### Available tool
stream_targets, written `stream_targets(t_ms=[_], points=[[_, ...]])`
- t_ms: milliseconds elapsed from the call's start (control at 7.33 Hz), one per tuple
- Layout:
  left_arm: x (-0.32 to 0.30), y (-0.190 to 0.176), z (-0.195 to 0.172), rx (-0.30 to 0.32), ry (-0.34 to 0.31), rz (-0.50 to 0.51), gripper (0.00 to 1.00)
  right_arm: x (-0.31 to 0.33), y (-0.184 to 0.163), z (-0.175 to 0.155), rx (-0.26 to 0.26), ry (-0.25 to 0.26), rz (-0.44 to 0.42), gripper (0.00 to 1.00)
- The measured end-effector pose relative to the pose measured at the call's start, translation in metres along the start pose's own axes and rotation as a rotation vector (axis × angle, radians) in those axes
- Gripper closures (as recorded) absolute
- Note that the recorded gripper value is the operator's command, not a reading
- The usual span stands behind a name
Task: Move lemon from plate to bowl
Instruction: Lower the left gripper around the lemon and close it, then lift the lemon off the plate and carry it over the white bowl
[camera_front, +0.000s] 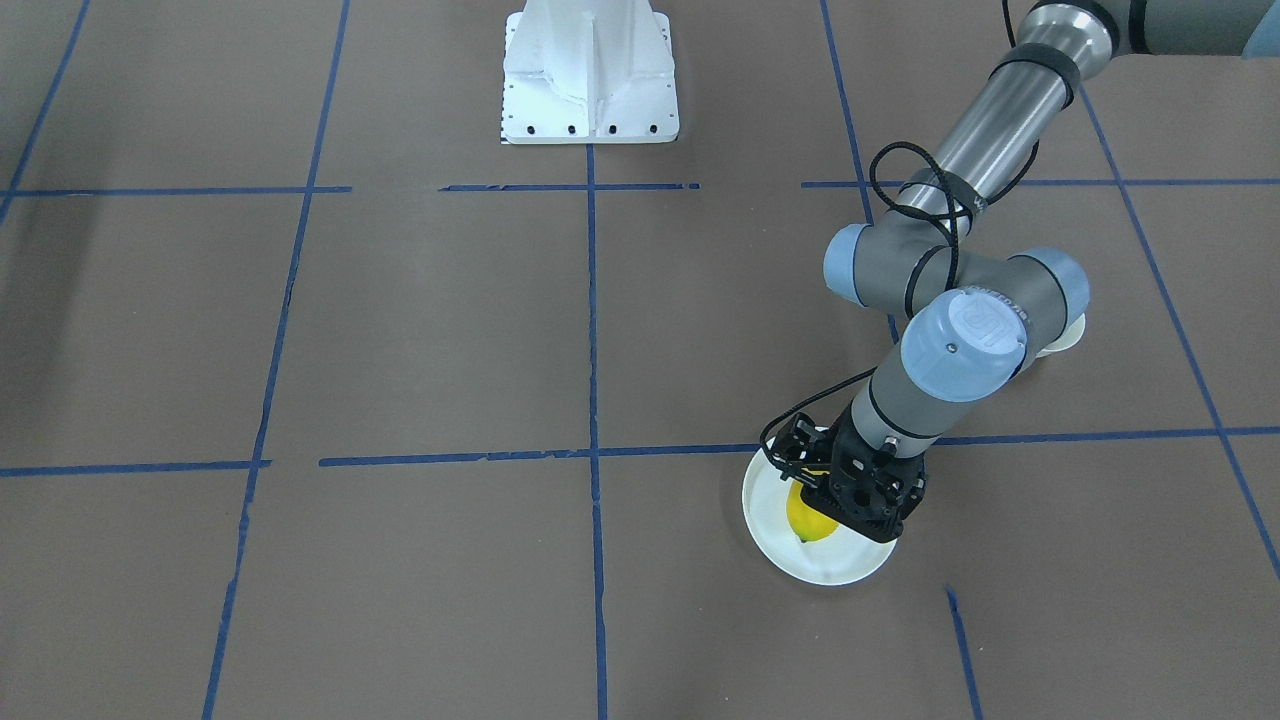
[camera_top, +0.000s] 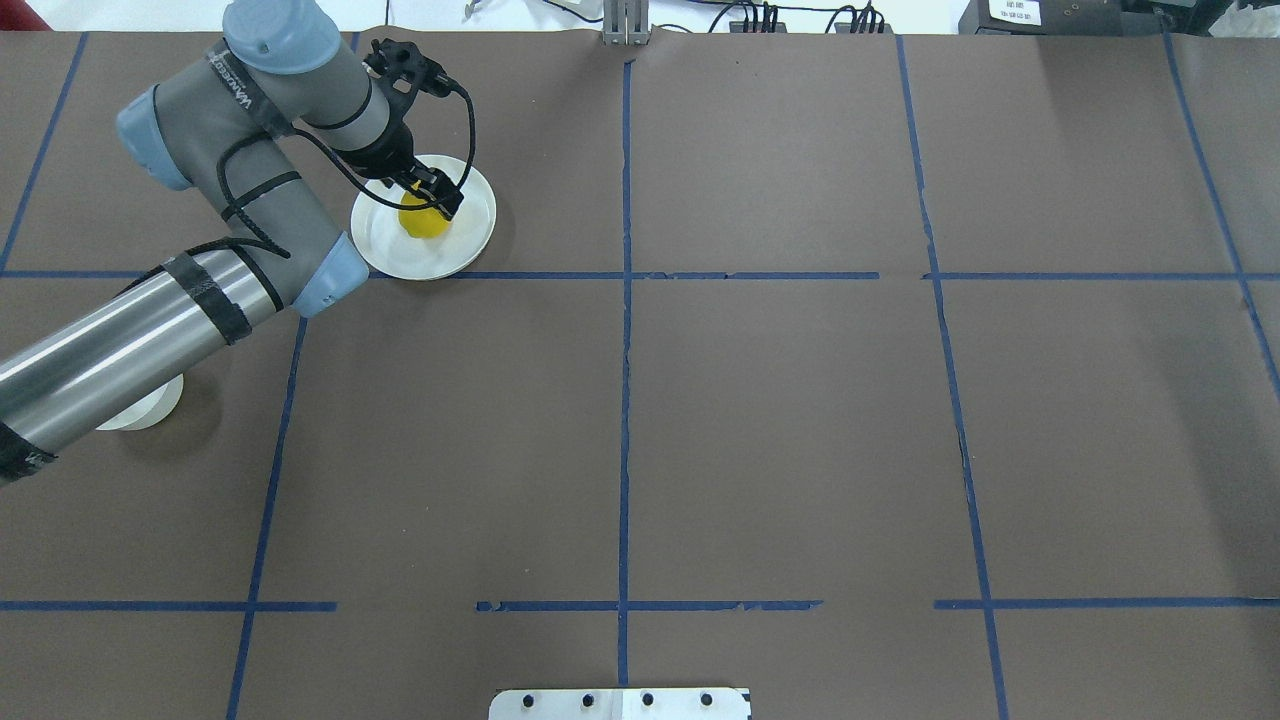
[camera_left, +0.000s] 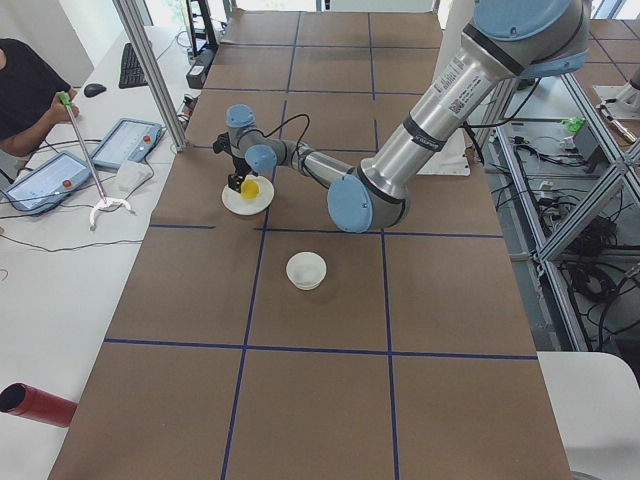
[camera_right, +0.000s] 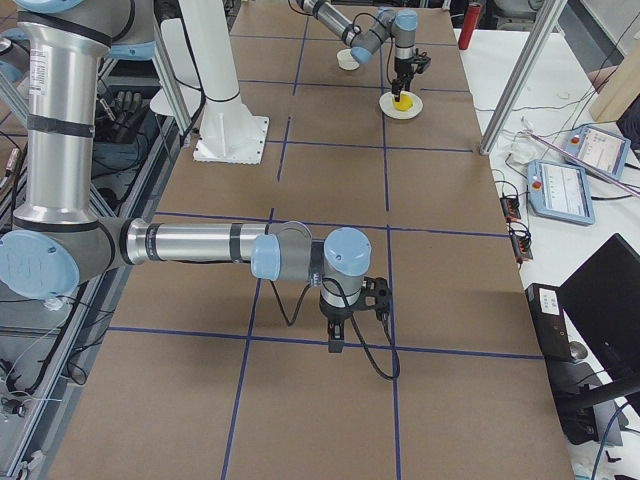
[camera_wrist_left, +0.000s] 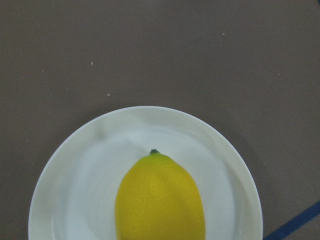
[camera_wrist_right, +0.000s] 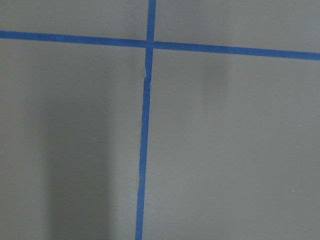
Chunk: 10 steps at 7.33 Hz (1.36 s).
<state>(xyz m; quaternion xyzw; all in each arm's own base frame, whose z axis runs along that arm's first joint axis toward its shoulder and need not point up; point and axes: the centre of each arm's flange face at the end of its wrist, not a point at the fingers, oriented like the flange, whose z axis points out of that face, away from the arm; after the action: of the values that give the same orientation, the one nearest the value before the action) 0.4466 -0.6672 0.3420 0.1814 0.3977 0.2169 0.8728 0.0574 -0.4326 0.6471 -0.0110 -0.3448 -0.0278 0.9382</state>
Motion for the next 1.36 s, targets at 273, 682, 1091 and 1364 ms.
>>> stream_targets(t_ms=[273,682,1091,1364], points=[[-0.002,0.004,0.019,-0.006,-0.003,0.011,0.22,0.0,0.0,0.0,0.0,0.0,0.0,0.0],[-0.003,0.007,0.031,0.002,0.003,0.016,1.0,0.0,0.0,0.0,0.0,0.0,0.0,0.0],[-0.013,0.005,-0.009,0.075,0.014,-0.035,1.0,0.0,0.0,0.0,0.0,0.0,0.0,0.0],[-0.058,0.078,-0.049,0.122,0.007,-0.063,1.0,0.0,0.0,0.0,0.0,0.0,0.0,0.0]])
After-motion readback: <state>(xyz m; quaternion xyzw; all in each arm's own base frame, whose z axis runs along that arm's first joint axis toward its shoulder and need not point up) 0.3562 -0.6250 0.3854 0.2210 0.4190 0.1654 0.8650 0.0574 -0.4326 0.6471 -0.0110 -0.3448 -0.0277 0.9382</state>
